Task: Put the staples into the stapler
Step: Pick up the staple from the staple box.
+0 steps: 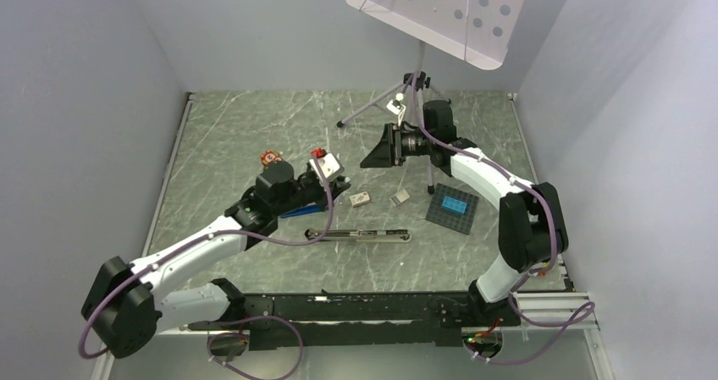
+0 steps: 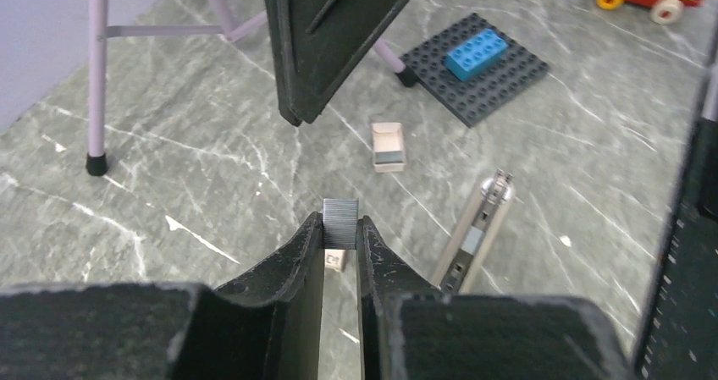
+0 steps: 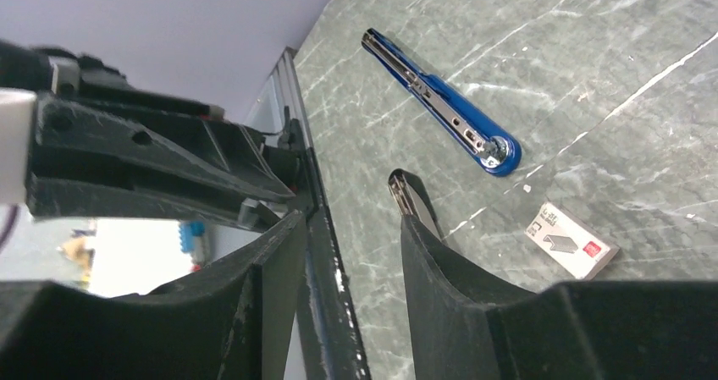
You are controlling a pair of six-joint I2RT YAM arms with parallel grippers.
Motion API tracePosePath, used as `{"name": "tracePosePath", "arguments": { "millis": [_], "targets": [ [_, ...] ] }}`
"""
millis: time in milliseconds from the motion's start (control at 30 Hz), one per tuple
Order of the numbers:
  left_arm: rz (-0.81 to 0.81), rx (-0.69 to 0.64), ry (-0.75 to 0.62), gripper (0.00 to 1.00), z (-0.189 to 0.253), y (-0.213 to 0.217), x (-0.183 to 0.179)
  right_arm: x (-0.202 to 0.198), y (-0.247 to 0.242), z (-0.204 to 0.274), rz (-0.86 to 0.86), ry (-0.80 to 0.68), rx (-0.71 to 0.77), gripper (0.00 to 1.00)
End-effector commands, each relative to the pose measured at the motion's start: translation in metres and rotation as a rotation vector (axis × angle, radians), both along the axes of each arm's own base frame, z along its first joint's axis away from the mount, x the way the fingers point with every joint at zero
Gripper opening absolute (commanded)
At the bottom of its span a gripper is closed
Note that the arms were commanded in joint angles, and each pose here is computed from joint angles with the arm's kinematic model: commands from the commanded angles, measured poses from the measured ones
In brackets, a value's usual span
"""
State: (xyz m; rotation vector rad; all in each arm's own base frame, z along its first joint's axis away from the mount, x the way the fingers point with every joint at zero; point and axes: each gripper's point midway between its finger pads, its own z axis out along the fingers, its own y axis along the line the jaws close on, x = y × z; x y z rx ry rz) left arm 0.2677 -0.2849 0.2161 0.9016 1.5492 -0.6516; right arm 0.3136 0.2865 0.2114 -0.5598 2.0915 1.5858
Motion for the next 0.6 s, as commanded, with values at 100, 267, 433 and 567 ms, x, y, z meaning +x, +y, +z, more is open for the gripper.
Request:
{"name": "tracePosePath", "arguments": {
  "millis": [100, 267, 433, 567],
  "targets": [
    [-0.227, 0.039, 0.061, 0.12, 0.006, 0.016, -0.055, -0.024, -0.006, 0.022, 0.121, -0.347, 0.058, 0.50],
    [-0.272, 0.098, 0.125, 0.12, 0.010, 0.031, -0.078, -0.047, -0.015, 0.015, 0.205, -0.539, 0.053, 0.50],
    [-0.258, 0.127, 0.156, 0.12, 0.006, 0.044, -0.091, -0.061, -0.019, 0.005, 0.282, -0.652, 0.049, 0.51],
    [-0.232, 0.170, 0.150, 0.13, -0.004, 0.055, -0.092, -0.069, -0.021, -0.005, 0.334, -0.698, 0.032, 0.51]
  ]
}}
